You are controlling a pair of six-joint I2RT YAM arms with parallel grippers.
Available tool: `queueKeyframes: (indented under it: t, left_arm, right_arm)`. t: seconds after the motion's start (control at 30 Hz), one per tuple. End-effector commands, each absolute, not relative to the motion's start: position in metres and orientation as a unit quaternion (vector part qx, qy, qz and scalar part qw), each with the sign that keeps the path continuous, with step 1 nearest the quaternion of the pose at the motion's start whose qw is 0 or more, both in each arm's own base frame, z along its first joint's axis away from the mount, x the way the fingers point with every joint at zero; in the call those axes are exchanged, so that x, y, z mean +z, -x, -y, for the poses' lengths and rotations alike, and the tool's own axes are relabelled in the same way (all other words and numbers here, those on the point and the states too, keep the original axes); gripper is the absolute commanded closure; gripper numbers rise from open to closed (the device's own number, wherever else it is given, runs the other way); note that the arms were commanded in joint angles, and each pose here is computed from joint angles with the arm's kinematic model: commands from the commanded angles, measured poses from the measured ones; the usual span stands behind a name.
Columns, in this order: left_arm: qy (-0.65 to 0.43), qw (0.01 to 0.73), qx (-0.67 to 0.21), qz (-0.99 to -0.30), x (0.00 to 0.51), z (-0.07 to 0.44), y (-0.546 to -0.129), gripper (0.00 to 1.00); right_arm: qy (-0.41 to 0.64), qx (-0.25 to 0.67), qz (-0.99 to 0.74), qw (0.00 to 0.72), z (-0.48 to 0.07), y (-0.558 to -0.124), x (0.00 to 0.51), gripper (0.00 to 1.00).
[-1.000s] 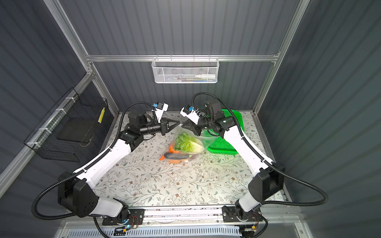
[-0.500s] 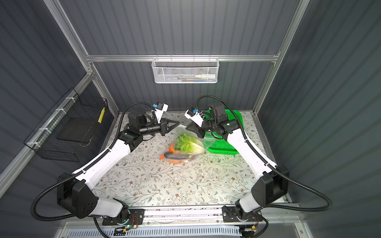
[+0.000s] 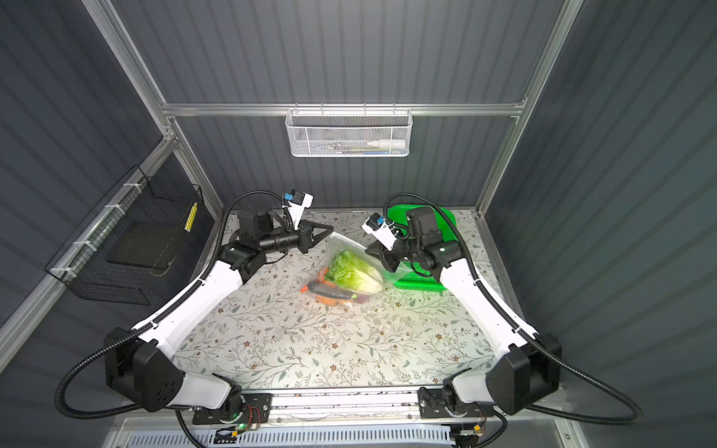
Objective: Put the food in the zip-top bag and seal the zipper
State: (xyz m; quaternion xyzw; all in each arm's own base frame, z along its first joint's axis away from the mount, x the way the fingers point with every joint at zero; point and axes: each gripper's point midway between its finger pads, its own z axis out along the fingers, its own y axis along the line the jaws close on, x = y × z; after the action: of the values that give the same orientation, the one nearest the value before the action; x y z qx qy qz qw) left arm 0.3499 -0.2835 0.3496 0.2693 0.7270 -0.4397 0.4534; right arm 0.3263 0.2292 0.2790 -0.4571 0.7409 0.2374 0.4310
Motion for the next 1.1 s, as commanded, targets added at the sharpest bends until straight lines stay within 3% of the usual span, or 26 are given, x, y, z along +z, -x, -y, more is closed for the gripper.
queueKeyframes:
  t: [0.0,0.2,1.07]
  left_arm:
    - [-0.26,0.547,-0.391,-0.692,0.408,0.257,-0.366,1.0]
    - [-0.251,0.566,-0.366,-0.695,0.421,0.246,-0.38,1.0]
    - [-0.211,0.558,-0.336,-0.729,0.394,0.221,-0.401,1.0]
  right_arm:
    - [0.425,0.204,-0.796,0.38,-0.203,-0.321,0.248,0.89]
    - [0.413,0.202,-0.803,0.38,-0.197,-0.31,0.249,0.89]
    - [0.368,0.179,-0.845,0.344,-0.168,-0.286,0.211,0.9]
